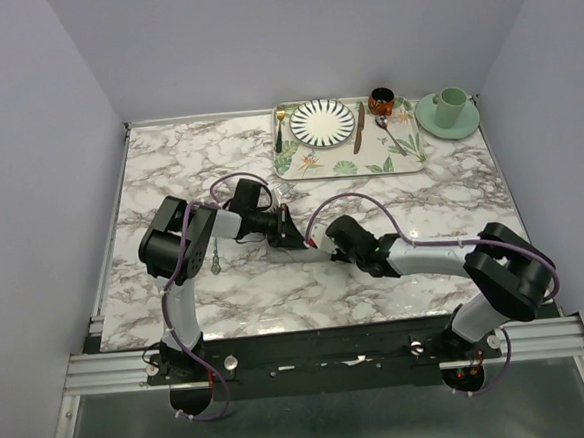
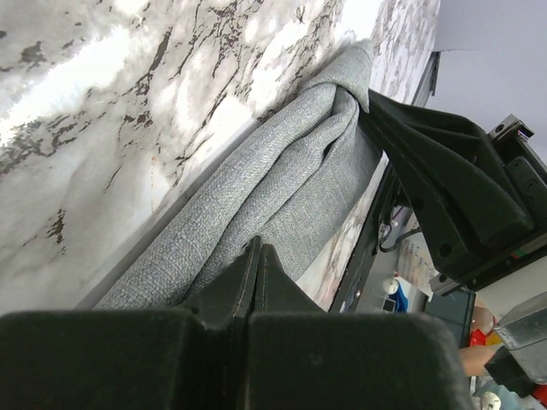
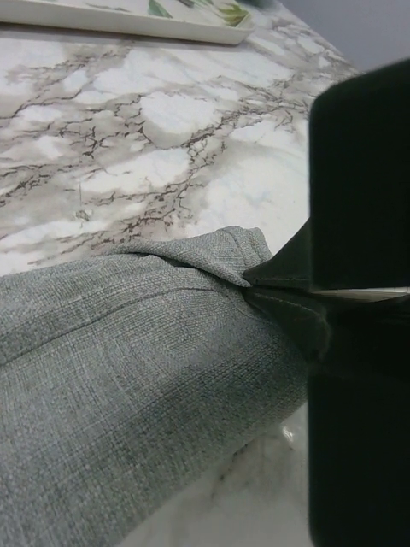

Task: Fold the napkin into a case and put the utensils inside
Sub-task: Stuff the top corner of the smaller-rectangle-folded napkin into the folded napkin.

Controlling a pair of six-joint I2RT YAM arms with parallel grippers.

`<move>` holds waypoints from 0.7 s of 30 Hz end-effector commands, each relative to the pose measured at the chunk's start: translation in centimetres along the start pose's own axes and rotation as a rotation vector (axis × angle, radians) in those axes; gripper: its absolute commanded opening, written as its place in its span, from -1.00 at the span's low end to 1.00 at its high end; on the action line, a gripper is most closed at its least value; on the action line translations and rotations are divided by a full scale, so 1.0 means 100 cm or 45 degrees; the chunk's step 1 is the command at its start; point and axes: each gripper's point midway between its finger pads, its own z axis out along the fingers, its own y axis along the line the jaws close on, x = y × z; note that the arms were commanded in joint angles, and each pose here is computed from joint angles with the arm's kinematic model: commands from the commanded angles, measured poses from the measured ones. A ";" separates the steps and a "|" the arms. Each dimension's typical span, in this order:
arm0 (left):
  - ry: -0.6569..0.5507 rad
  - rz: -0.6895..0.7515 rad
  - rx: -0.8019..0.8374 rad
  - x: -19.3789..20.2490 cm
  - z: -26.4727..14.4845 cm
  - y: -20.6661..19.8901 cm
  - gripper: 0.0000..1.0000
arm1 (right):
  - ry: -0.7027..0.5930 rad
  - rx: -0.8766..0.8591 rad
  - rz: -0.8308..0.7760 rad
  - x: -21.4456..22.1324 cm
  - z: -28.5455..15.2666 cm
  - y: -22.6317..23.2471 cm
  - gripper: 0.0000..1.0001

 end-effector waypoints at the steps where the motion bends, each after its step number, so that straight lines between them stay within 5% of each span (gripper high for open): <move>1: 0.030 -0.040 -0.248 0.020 -0.002 0.053 -1.00 | 0.050 -0.286 0.107 0.008 -0.020 0.041 -0.69; 3: 0.038 -0.037 -0.254 0.021 -0.003 0.054 -1.00 | 0.062 -0.279 0.154 0.007 -0.022 0.034 -0.37; 6: 0.045 -0.020 -0.254 0.022 -0.003 0.054 -1.00 | 0.054 -0.272 0.250 -0.001 -0.028 0.013 -0.14; 21: 0.047 -0.020 -0.255 0.021 -0.002 0.055 -1.00 | -0.046 -0.663 0.717 -0.028 -0.056 -0.019 -0.30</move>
